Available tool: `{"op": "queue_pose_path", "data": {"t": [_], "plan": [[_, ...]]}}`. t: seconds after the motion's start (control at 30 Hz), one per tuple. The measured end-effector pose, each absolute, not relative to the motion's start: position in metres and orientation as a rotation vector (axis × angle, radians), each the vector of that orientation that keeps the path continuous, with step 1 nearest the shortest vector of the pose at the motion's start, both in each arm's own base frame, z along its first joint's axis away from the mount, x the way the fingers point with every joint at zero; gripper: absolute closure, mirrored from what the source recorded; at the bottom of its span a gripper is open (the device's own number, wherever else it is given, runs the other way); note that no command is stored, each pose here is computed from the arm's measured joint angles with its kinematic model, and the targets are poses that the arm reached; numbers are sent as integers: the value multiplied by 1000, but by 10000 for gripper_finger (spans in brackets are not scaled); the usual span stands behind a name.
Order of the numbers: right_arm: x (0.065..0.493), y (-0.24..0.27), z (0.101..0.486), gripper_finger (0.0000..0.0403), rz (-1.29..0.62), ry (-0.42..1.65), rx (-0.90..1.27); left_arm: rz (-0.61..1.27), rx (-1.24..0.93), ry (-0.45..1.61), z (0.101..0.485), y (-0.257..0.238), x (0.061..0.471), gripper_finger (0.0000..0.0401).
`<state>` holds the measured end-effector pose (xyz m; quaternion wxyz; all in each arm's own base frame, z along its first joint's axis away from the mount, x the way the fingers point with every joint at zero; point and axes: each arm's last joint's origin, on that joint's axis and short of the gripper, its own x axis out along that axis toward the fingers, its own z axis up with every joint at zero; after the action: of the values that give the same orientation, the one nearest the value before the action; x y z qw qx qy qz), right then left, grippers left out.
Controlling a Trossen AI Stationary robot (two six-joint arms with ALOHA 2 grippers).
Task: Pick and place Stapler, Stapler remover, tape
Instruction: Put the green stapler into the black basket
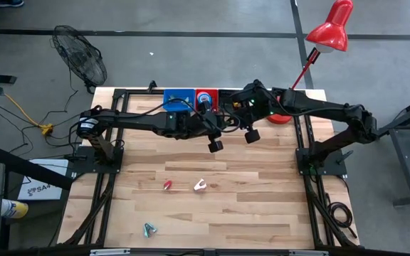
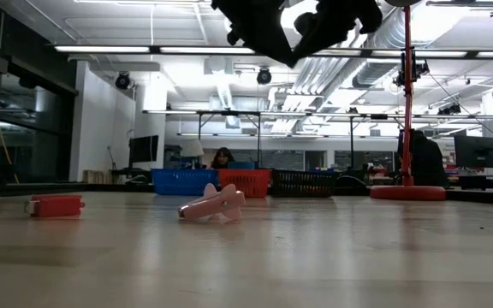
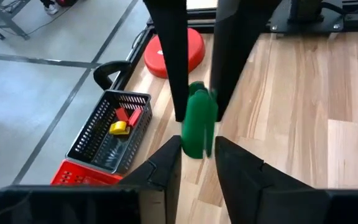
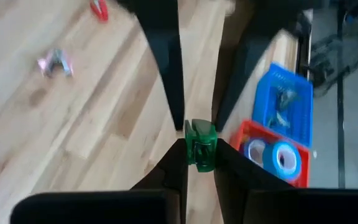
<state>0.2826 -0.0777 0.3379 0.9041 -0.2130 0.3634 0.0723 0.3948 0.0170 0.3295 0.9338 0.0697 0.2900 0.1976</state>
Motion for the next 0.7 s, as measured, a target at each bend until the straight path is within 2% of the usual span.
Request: {"op": "queue_pose_path", "data": {"t": [0.37,0.7], "plan": [[275,-95,336,361,13,823,-390,430,156,642,326,17,392,293],[263,-146,326,361,-178,857,-177,515,163,736,328,19,374,292]]}}
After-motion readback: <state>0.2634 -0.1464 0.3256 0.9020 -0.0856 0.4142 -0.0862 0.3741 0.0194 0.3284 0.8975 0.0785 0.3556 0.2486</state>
